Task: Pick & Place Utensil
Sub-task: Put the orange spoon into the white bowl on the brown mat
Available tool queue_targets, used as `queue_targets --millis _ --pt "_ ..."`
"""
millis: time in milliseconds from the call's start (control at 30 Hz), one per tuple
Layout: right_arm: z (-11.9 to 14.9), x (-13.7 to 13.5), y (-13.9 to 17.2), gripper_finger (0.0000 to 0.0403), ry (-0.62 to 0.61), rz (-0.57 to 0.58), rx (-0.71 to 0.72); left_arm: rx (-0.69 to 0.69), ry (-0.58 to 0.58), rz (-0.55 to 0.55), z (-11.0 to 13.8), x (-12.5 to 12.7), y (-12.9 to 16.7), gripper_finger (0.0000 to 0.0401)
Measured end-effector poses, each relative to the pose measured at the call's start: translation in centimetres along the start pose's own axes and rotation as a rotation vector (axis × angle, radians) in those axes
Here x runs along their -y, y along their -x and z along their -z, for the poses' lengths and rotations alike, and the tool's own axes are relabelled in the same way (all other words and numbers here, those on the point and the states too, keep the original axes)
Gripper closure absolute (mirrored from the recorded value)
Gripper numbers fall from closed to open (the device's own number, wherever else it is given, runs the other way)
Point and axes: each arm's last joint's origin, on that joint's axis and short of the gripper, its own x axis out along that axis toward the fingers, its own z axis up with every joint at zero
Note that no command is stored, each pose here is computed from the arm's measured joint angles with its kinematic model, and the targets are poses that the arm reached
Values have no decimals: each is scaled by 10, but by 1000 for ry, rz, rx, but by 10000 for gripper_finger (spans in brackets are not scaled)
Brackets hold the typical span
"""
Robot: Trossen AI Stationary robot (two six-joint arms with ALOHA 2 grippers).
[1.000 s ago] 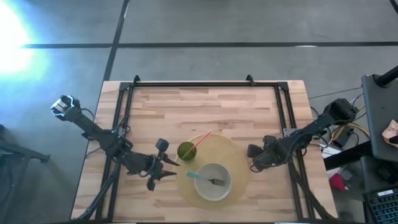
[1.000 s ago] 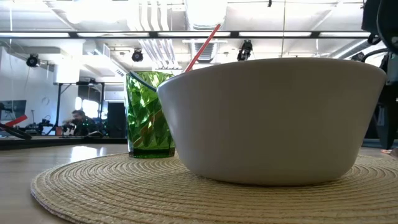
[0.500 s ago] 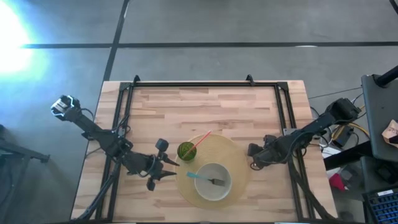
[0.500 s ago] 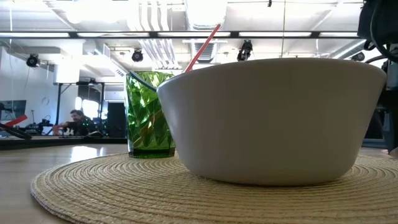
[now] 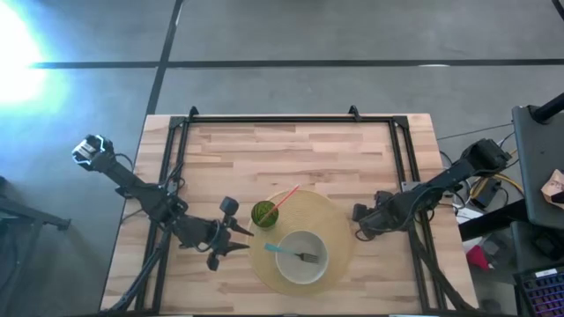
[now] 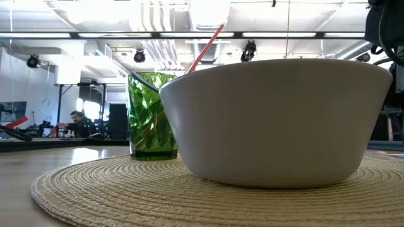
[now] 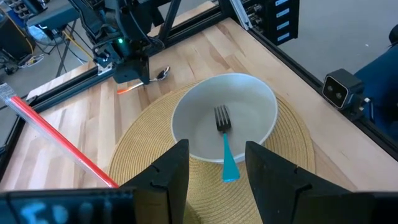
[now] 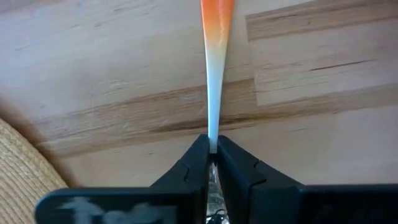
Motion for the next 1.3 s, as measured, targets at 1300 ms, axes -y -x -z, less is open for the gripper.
queue_targets --millis 1300 --pt "26 -43 68 390 706 -294 107 41 293 -8 -4 -1 0 249"
